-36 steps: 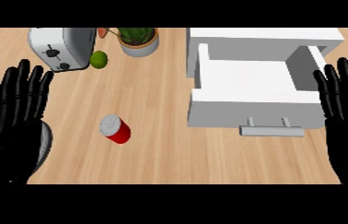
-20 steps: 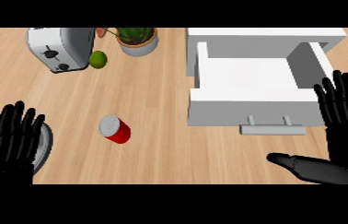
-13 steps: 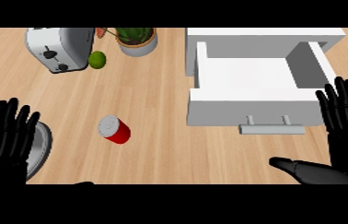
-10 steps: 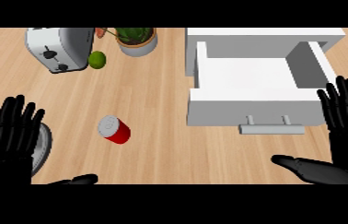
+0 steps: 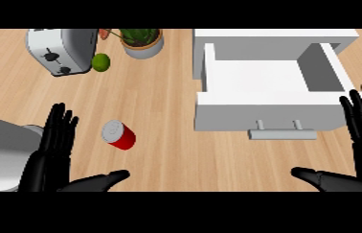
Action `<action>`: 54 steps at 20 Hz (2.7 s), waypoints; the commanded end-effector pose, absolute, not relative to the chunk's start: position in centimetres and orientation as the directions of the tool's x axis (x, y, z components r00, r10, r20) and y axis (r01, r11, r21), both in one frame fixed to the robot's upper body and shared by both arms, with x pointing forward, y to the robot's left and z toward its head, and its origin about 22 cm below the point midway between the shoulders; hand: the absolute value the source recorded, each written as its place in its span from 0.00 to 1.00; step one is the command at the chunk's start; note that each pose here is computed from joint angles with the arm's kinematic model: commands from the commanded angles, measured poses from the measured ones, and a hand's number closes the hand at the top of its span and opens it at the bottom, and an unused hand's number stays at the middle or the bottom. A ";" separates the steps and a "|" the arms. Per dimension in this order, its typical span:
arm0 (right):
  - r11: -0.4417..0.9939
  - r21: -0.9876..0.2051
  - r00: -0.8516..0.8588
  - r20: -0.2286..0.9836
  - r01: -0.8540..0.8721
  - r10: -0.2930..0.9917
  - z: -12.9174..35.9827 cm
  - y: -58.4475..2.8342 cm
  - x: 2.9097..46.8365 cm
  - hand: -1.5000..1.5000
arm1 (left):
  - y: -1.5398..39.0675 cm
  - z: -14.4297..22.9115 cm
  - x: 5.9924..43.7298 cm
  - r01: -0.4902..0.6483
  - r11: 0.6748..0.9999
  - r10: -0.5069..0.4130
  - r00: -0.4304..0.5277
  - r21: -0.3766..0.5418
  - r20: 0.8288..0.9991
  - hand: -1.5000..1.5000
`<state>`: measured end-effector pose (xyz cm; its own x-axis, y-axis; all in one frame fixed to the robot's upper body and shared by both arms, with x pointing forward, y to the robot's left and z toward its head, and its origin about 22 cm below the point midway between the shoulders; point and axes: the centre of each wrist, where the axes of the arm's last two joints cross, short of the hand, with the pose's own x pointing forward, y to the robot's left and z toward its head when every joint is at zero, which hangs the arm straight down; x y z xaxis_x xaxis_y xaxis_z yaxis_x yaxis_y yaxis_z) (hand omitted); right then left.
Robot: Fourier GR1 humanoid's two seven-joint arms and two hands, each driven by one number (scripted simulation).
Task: Pick up the can, place it into the drawer and close the drawer
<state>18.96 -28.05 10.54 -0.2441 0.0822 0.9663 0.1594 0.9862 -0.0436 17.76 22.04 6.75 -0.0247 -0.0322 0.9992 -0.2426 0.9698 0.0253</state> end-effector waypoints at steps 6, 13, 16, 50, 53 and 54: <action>0.987 -0.035 -0.244 0.967 0.156 0.073 10.1 -28.6 17.1 0.00 | 22.5 0.1 17.5 -0.266 0.963 -0.041 0.026 0.046 0.999 0.00; 0.984 -0.074 -0.255 0.960 0.164 0.115 12.0 -30.3 17.1 0.00 | 21.0 -2.6 18.7 -0.324 0.943 -0.065 0.044 0.076 0.997 0.00; 0.985 -0.032 -0.259 0.963 0.167 0.075 11.3 -30.0 17.4 0.00 | 21.2 -4.9 19.3 -0.343 0.938 -0.042 0.054 0.058 0.998 0.00; 0.980 -0.074 -0.269 0.955 0.186 0.123 14.4 -31.1 16.0 0.00 | 25.7 -13.6 26.1 -0.218 0.976 0.014 0.088 0.005 0.996 0.00; 0.980 -0.080 -0.267 0.955 0.184 0.128 14.1 -30.8 16.1 0.00 | 24.9 -12.6 26.9 -0.194 0.981 0.038 0.074 -0.023 0.997 0.00; 0.980 -0.074 -0.269 0.955 0.185 0.123 13.7 -32.1 17.1 0.00 | 26.4 -12.6 26.8 -0.186 0.982 0.041 0.085 -0.025 0.996 1.00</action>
